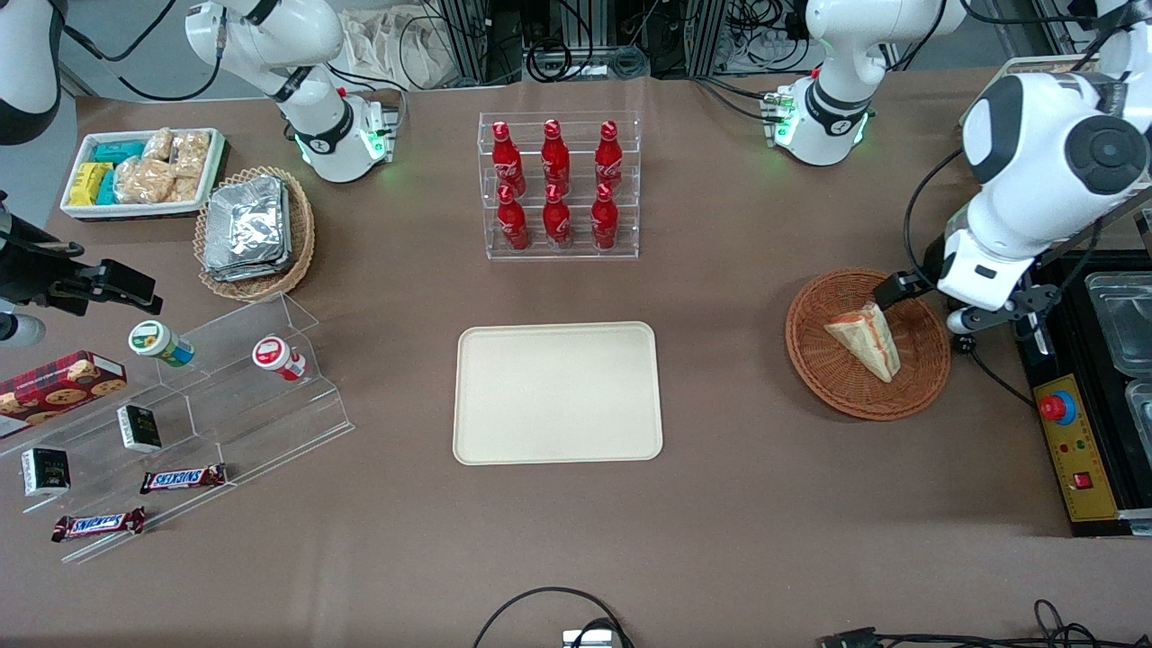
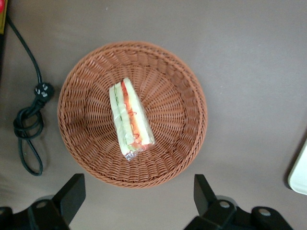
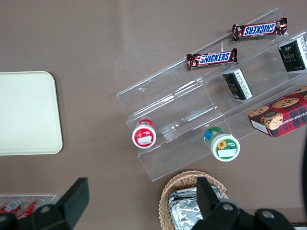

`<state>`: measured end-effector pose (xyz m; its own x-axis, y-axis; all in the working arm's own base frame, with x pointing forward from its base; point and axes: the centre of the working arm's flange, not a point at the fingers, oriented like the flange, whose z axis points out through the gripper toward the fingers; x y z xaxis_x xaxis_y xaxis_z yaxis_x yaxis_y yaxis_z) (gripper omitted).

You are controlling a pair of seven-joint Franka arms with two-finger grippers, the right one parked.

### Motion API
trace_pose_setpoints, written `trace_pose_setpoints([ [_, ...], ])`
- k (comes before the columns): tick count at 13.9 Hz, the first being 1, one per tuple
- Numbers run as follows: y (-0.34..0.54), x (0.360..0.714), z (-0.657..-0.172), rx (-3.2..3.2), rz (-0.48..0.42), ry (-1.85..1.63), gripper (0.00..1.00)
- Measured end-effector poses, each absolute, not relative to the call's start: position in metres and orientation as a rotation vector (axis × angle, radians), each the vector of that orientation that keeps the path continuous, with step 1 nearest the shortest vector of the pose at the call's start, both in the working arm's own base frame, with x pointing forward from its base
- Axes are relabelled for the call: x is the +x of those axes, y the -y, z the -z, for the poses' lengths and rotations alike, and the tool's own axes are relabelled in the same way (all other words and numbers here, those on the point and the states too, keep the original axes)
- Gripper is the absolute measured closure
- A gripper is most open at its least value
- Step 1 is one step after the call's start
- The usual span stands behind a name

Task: Place sandwich from basket to tray
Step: 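Move the left gripper over the wicker basket above the wrapped sandwich, then lower the open left gripper around the sandwich and close it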

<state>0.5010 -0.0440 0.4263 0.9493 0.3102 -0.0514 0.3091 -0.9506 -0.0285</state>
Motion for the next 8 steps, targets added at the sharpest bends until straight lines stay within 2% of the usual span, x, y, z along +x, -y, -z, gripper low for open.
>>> trace_pose_setpoints([
  [8, 0.039, 0.477, -0.365, -3.072, 0.021, 0.640, 0.00],
])
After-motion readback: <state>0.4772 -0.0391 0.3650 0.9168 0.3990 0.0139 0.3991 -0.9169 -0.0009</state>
